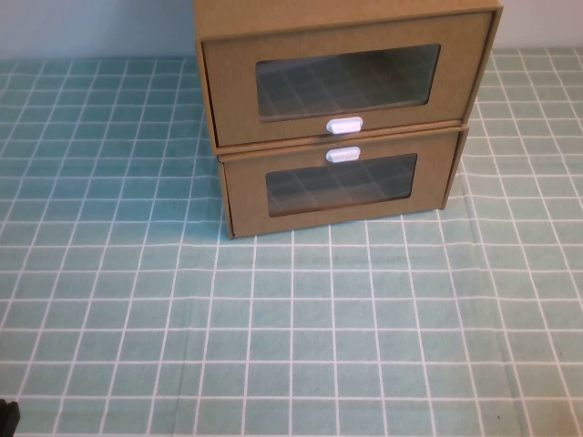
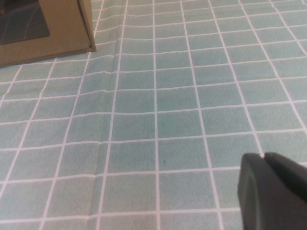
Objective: Open the shoe box
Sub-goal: 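Pull the top drawer of the cardboard box fully open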
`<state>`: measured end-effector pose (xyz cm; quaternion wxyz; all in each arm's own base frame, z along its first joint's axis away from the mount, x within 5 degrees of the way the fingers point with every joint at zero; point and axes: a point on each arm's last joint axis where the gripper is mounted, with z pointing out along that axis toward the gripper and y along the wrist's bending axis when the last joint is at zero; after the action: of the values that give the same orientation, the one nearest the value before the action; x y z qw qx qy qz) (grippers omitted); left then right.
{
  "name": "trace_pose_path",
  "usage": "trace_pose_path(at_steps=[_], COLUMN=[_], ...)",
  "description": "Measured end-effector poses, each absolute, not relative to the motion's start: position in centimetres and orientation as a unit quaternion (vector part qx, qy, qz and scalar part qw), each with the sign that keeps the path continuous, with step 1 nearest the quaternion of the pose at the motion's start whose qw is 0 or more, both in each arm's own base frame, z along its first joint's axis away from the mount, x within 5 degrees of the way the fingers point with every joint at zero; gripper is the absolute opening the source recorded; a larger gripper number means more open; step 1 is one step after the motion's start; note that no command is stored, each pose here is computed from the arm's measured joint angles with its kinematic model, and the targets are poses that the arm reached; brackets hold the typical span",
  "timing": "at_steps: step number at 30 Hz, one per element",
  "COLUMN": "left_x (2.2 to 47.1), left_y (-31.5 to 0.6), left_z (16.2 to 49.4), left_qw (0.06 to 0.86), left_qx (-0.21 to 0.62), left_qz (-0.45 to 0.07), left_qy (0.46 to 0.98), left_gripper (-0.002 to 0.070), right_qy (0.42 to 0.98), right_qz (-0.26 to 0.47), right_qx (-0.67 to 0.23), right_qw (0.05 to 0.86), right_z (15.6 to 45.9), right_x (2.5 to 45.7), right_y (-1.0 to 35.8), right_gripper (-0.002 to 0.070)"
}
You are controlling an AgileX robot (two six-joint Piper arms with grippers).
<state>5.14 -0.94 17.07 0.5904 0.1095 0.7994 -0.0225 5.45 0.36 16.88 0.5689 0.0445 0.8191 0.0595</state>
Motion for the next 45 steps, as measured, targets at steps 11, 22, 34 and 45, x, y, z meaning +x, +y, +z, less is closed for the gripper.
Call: trace_pose_path(at_steps=[11, 22, 34, 45], left_x=[5.12, 5.11, 5.11, 5.11], left_y=[-1.05, -1.06, -1.06, -1.06], left_z=[17.07, 17.07, 17.07, 17.07], left_qw=[0.59, 0.59, 0.59, 0.59], left_qx=[0.119, 0.12, 0.12, 0.12], left_qz=[-0.029, -0.03, -0.03, -0.03], left_qy=[0.798, 0.798, 0.798, 0.798], left_gripper=[-0.0004, -0.0004, -0.0004, -0.0004], right_qy=[0.819, 0.819, 0.819, 0.819], right_qz=[0.06, 0.06, 0.06, 0.06], right_qx=[0.045, 0.045, 0.045, 0.045], right_qw=[0.569, 0.569, 0.569, 0.569], right_z=[16.88, 16.88, 16.88, 16.88], right_x=[5.45, 5.45, 5.45, 5.45], right_y=[0.36, 0.36, 0.36, 0.36], right_gripper=[-0.0013, -0.0014, -0.0014, -0.0013])
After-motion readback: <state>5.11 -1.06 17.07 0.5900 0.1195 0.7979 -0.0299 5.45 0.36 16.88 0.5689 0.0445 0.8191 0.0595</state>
